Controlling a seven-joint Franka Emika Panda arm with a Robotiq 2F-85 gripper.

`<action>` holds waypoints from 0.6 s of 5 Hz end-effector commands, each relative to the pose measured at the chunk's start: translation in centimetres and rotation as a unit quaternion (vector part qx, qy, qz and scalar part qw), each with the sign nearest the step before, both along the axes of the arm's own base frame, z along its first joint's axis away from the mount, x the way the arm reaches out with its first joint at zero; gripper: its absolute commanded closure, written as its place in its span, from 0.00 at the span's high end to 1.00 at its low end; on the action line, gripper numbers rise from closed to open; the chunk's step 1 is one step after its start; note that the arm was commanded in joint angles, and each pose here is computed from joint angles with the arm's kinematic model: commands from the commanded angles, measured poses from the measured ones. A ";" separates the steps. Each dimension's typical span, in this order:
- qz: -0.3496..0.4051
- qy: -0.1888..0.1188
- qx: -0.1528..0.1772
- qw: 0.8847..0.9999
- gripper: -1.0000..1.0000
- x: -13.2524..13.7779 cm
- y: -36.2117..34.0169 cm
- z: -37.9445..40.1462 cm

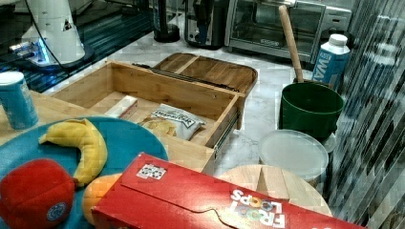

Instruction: Close the drawer.

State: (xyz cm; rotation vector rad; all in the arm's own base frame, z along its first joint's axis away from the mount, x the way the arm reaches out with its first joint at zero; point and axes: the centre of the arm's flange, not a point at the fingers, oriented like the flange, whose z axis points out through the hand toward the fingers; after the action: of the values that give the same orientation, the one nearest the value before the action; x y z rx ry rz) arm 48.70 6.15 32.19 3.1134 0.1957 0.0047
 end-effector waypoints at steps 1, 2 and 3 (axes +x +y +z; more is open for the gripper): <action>-0.012 0.001 -0.018 1.000 0.00 1.5 -5.0 -3.6; -0.020 -0.006 -0.022 1.000 0.00 1.8 -4.9 -4.8; -0.016 -0.019 -0.035 0.999 0.00 1.6 -6.4 -4.4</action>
State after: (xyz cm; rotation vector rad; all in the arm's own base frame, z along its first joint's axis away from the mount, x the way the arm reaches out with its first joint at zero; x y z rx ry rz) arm 48.95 -0.23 25.13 3.0753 0.1126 -0.0699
